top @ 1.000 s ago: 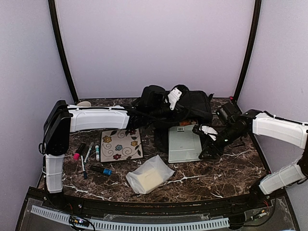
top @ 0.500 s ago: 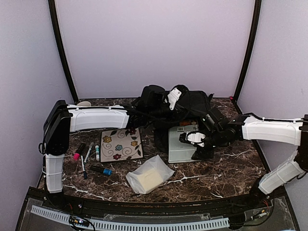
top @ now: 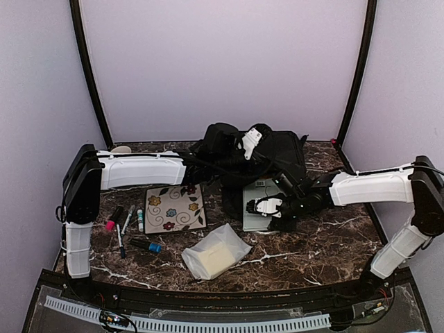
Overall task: Pack the student bag
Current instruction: Adjust the book in the largest pocket of the bag.
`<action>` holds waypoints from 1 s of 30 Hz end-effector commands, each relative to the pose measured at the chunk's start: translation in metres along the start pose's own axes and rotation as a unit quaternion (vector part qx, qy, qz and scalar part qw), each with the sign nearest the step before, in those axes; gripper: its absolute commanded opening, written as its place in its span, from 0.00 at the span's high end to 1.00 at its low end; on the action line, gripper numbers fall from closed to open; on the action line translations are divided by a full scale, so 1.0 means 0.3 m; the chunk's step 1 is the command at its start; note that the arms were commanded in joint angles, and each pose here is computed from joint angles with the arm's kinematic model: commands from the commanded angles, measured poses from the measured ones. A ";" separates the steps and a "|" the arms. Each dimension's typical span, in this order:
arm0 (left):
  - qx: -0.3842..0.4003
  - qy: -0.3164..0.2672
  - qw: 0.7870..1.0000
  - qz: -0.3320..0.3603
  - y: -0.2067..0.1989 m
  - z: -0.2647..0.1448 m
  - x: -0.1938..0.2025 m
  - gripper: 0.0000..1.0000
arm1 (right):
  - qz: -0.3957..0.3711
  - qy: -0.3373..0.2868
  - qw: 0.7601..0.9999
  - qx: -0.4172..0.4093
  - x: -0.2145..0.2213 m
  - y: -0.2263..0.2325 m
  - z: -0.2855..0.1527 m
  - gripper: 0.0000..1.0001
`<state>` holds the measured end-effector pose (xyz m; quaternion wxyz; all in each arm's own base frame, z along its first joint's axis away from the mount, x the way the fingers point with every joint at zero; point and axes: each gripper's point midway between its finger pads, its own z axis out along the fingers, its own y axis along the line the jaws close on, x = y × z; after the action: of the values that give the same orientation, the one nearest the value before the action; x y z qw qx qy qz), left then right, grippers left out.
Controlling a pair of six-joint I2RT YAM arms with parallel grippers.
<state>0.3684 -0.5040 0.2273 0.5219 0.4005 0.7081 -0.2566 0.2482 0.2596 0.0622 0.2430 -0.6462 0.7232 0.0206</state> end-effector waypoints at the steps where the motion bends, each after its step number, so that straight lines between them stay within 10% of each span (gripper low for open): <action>1: 0.004 -0.106 0.994 -0.007 0.016 -0.132 -0.294 1.00 | 0.021 -0.010 0.995 0.100 -0.058 -0.153 -0.003 0.48; 30: 0.045 -0.093 0.995 -0.014 -0.047 -0.129 -0.262 1.00 | 0.087 0.000 0.929 0.359 -0.014 -0.582 0.117 0.52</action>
<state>0.3605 -0.5088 0.2269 0.5068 0.4046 0.7064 -0.2838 0.4018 0.2577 0.0689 0.4186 -0.4979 0.7394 -0.1735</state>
